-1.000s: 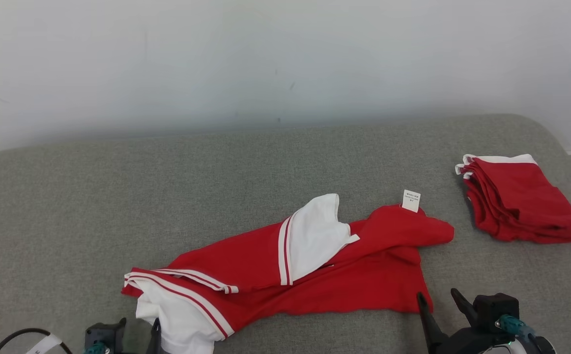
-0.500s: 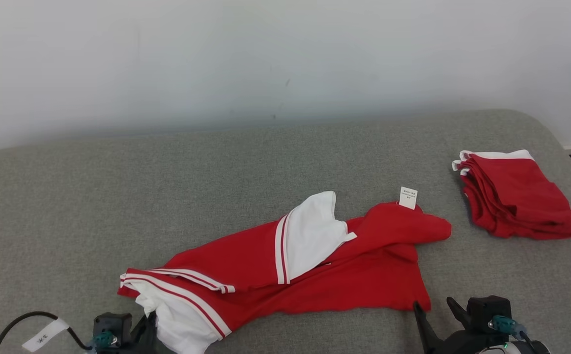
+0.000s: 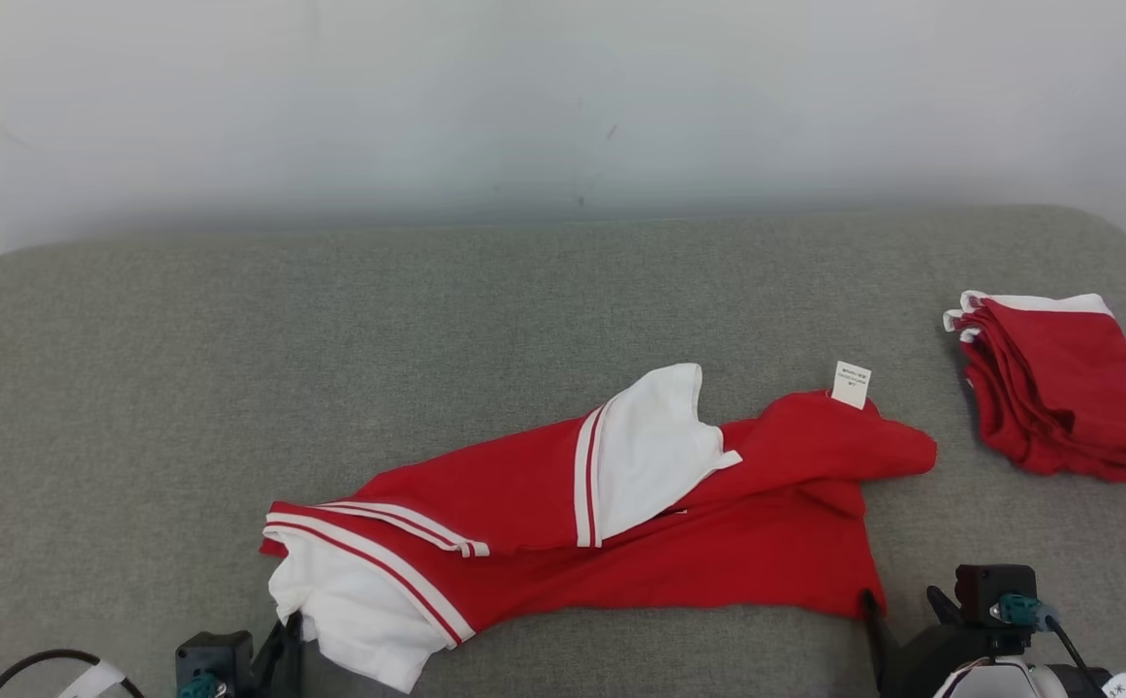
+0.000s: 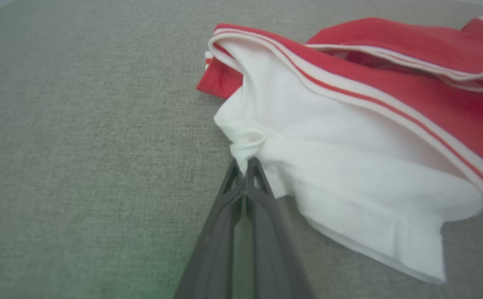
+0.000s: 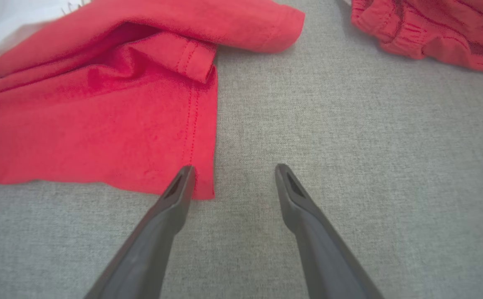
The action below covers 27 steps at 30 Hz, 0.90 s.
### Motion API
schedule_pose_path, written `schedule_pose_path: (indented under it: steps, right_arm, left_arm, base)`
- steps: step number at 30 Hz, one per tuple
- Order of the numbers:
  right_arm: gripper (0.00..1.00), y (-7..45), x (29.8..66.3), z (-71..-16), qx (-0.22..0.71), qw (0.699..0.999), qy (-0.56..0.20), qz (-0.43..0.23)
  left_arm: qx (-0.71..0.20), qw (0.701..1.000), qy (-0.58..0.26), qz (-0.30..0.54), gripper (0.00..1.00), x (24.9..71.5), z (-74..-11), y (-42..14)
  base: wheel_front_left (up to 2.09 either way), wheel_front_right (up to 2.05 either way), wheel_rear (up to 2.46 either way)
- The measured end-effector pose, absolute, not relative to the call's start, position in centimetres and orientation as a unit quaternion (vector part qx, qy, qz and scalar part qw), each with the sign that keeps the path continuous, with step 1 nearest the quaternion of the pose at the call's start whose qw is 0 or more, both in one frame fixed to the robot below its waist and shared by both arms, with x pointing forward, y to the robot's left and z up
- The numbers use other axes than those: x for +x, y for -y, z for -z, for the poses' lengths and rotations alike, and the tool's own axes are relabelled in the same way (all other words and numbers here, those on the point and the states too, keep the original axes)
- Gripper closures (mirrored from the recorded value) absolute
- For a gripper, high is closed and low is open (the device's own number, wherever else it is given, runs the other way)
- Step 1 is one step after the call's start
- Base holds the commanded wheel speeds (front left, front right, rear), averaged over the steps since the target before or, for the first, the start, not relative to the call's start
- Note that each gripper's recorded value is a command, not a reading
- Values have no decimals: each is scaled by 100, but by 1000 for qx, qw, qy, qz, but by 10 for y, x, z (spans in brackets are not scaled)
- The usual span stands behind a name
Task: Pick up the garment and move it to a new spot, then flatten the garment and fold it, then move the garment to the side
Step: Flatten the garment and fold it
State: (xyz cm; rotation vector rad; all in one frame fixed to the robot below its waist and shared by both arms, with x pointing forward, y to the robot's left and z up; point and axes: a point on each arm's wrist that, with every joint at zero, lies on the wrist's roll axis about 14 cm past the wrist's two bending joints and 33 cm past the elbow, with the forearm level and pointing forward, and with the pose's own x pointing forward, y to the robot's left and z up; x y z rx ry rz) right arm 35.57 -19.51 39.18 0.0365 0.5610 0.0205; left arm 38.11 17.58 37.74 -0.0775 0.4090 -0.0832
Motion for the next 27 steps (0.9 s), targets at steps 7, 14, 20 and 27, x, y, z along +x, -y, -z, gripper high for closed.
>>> schedule_pose_path:
  steps: [7, 14, 20, 27]
  right_arm:
    - [11, 188, 363, -377, 14, 952, -305, -19]
    - [100, 177, 365, -378, 26, 952, -304, -33]
    - [100, 177, 370, -399, 55, 962, -265, -31]
    - [100, 185, 385, -454, 91, 982, -164, -20]
  left_arm:
    - [-51, 978, -200, 16, 100, 369, -376, -185]
    - [-104, 976, -194, -7, 100, 359, -381, -185]
    - [-147, 976, -161, -25, 100, 353, -402, -190]
    - [-215, 973, -80, -32, 100, 355, -461, -199]
  base:
    - [0, 0, 0]
    - [0, 0, 0]
    - [0, 0, 0]
    - [0, 0, 0]
